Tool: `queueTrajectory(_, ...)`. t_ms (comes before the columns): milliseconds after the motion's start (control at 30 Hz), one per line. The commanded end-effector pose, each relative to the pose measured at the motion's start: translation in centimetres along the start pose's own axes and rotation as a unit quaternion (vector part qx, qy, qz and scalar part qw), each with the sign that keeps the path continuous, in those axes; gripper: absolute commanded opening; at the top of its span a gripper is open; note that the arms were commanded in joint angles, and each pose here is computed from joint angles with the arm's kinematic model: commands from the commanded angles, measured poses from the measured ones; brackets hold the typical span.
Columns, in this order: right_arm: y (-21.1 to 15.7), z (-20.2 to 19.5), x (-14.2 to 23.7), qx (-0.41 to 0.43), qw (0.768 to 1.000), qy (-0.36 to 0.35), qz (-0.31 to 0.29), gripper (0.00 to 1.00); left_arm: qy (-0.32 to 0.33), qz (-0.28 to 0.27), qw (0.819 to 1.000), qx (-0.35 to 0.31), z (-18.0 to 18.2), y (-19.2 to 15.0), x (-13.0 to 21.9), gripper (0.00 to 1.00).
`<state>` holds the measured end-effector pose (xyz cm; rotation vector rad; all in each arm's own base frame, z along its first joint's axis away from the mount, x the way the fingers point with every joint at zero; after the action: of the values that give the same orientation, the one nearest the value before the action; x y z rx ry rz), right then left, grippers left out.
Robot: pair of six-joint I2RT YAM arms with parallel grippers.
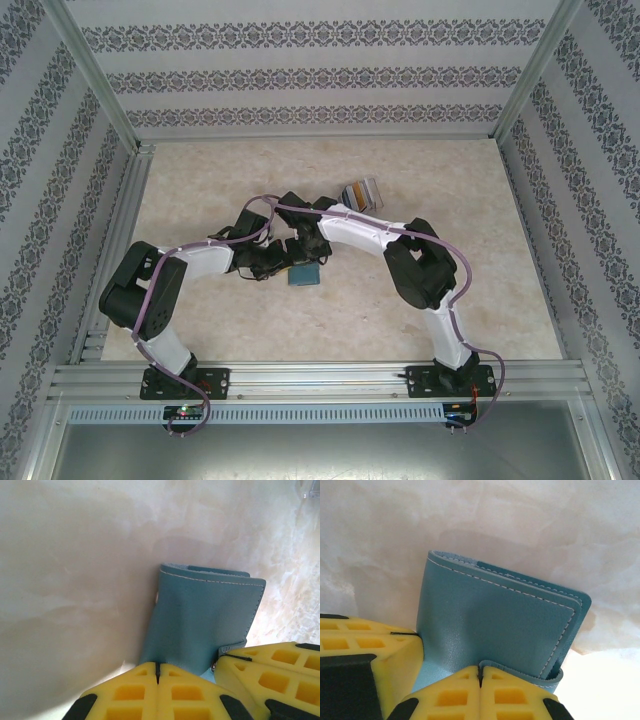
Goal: Put the credit cards into the card holder
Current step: Close the button on the card holder.
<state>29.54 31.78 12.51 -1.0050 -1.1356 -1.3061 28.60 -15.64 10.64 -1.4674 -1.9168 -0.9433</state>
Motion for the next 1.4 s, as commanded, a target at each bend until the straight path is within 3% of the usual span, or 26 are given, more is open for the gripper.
queueTrajectory(0, -4.8, -2.8, -9.9, -0.002, 0.989, -0.089, 0.118, 0.0, 0.01, 0.015, 1.0, 0.006, 0.9, -1.2, -1.2, 0.03)
queueTrajectory(433, -5.9, -6.8, -11.3, -0.018, 0.98, -0.15, 0.128, 0.0, 0.008, 0.015, 1.0, 0.002, 1.0, -1.2, -1.2, 0.03)
queueTrajectory(600, -5.8, -6.4, -11.8, -0.011, 0.98, -0.153, 0.13, 0.0, 0.005, 0.02, 1.0, 0.003, 1.1, -1.3, -1.6, 0.03)
queueTrajectory(1067, -7.8, -5.3, -13.8, 0.039, 0.957, -0.257, 0.128, 0.0, -0.01, 0.033, 0.999, -0.009, 0.9, -1.1, -2.0, 0.03)
queueTrajectory(1200, -8.1, -5.1, -14.1, 0.035, 0.955, -0.262, 0.13, 0.0, -0.016, 0.035, 0.999, -0.015, 0.9, -1.2, -1.9, 0.03)
queueTrajectory(1367, -7.3, -4.4, -12.1, 0.008, 0.973, -0.202, 0.113, 0.0, -0.02, 0.039, 0.999, -0.022, 0.7, -1.1, -1.6, 0.03)
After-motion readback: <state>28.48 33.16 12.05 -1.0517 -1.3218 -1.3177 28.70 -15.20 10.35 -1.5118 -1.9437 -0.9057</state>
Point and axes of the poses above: each hand's point on the last joint's axis, 136 mm out from that joint toward the fingers, its own x axis back along the fingers, its own z axis along the line the jaws close on, y = z × x, the point moved 10 cm from there along x, back along the fingers, and after that the axes turned 14 degrees about -x, right-handed, at the moved point
